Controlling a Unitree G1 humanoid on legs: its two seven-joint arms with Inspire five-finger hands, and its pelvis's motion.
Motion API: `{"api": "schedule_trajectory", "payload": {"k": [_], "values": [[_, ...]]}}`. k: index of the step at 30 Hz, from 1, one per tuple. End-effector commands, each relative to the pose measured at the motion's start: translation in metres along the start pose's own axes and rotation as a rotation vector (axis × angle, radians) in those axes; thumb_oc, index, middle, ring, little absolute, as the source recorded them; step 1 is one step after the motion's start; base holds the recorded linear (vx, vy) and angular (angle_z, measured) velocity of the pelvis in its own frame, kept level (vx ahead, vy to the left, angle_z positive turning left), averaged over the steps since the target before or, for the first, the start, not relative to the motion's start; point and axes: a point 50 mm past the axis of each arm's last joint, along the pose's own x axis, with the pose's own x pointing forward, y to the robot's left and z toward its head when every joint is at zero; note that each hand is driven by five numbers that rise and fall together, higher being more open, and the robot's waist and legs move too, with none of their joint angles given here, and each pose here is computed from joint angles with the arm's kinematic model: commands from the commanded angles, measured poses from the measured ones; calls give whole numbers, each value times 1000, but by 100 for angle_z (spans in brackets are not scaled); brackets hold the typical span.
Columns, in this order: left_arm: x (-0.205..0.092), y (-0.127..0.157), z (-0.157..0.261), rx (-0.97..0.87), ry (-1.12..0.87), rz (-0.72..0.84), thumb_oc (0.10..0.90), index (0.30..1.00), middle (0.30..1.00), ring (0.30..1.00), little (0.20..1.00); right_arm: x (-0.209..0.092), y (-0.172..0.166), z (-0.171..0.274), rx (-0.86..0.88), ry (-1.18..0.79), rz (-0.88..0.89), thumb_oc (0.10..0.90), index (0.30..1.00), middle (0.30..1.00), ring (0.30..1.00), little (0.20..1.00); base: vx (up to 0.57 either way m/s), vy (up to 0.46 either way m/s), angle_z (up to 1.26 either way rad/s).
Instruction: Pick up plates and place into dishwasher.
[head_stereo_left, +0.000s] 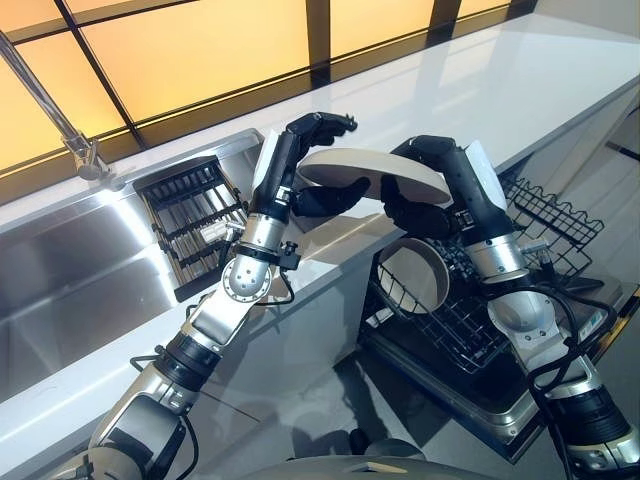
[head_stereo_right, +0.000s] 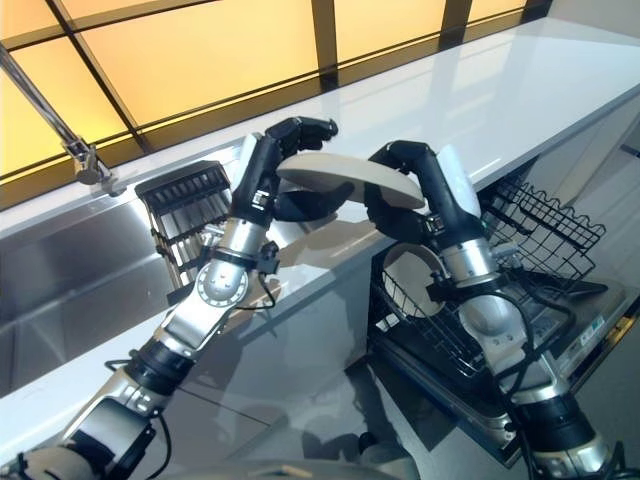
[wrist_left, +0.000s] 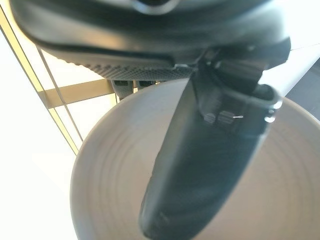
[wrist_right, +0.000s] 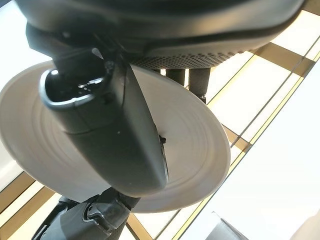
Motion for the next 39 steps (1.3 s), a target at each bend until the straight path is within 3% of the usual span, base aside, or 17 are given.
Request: {"api": "schedule_trajectory", "payload": {"k": [1, 13, 16, 20, 28, 34, 39], "values": [[32, -1, 35, 13, -207, 27, 800, 900, 900, 900, 900, 23, -38, 32, 17, -222, -232, 100, 300, 300, 300, 200, 0, 0, 0], [24, 14, 35, 25, -248, 90, 800, 900, 900, 900, 900, 15, -56, 21, -155, -179, -326, 100, 300, 300, 300, 200, 0, 0, 0], [19, 26, 38, 51, -284, 127, 800, 900, 900, 900, 900, 8, -76, 13, -344, -139, -408, 100, 300, 300, 300, 200, 0, 0, 0], [13, 41, 32, 71, -267, 183, 800, 900, 900, 900, 900, -1, -103, 0, -463, -68, -493, 100, 300, 300, 300, 200, 0, 0, 0], [-2, 65, 23, 95, -234, 285, 800, 900, 900, 900, 900, -45, -155, -31, -762, 175, -681, 100, 300, 300, 300, 200, 0, 0, 0], [-1, 65, 22, 102, -236, 274, 800, 900, 900, 900, 900, -64, -161, -53, -795, 323, -675, 100, 300, 300, 300, 200, 13, -20, -3], [0, 59, 29, 90, -246, 202, 800, 900, 900, 900, 900, -84, -153, -83, -769, 533, -571, 100, 300, 300, 300, 200, 25, -27, -1]]}}
